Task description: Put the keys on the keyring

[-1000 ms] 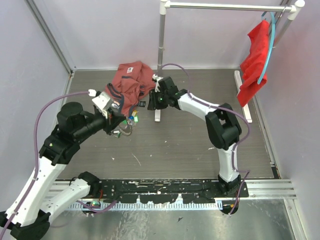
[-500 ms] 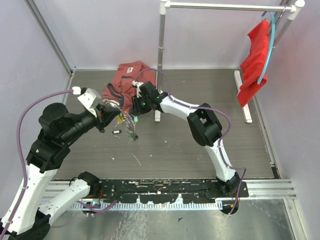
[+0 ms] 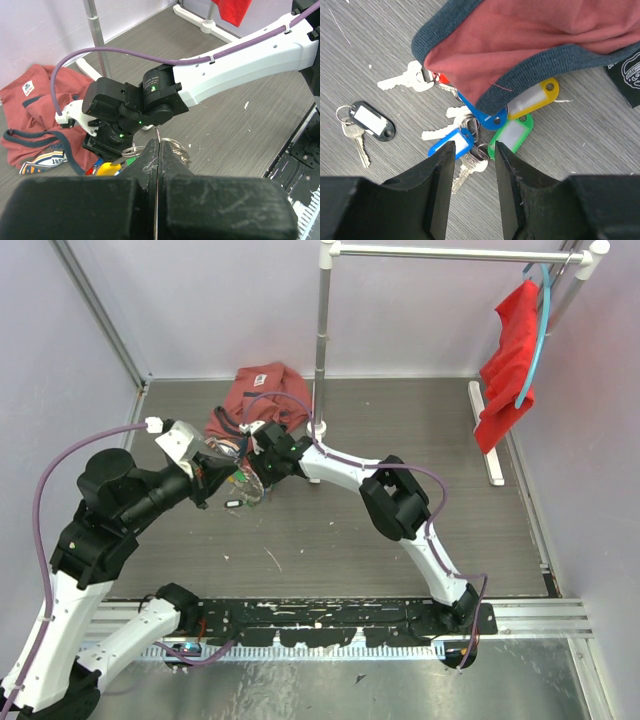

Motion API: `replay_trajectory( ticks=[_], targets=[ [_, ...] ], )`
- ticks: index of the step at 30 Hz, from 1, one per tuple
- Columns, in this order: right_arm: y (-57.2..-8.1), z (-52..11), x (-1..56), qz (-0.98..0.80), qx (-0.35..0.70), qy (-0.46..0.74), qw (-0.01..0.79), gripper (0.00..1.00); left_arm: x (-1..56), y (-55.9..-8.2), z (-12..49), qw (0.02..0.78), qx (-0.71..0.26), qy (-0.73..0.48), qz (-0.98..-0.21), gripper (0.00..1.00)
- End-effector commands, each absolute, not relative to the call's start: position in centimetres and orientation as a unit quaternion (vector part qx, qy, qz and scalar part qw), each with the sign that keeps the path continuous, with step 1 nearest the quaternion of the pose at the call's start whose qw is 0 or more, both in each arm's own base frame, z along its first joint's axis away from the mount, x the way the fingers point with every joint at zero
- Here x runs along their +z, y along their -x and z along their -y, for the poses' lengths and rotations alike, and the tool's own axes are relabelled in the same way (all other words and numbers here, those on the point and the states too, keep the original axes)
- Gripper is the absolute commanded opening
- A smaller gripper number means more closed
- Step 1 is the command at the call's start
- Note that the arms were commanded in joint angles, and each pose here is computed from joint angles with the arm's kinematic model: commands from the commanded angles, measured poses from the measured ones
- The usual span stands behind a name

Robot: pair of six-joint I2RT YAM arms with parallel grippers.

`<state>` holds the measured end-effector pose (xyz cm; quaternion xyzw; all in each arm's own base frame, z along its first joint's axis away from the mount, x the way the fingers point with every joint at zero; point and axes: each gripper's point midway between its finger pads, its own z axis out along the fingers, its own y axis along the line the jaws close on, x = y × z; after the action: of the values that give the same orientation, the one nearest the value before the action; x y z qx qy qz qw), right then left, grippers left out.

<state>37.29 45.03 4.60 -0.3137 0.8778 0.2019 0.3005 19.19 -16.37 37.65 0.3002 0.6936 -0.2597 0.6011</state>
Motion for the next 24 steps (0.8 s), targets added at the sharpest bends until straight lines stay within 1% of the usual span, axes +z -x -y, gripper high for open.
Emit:
replay_trajectory(
  ticks=[1, 9, 15, 18, 24],
  targets=[
    [-37.9, -44.2, 6.3, -0.869, 0.187, 0.327, 0.319, 0.42, 39.6, -18.9, 16.0, 0.623, -0.254, -0.304, -0.674, 0.00],
    [-36.9, -43.9, 5.3, -0.866, 0.185, 0.351, 0.304, 0.41, 39.2, -19.1, 16.1, 0.621, -0.252, -0.309, -0.675, 0.00],
    [-36.5, -44.4, 5.1, -0.861, 0.198, 0.364, 0.296, 0.36, 39.0, -19.2, 16.2, 0.619, -0.248, -0.313, -0.676, 0.00],
    [-36.4, -44.6, 5.1, -0.857, 0.204, 0.370, 0.295, 0.31, 39.1, -19.3, 16.2, 0.619, -0.248, -0.313, -0.676, 0.00],
    [-36.3, -44.4, 5.4, -0.853, 0.201, 0.376, 0.300, 0.05, 38.9, -19.4, 16.3, 0.617, -0.248, -0.314, -0.678, 0.00]
  ],
)
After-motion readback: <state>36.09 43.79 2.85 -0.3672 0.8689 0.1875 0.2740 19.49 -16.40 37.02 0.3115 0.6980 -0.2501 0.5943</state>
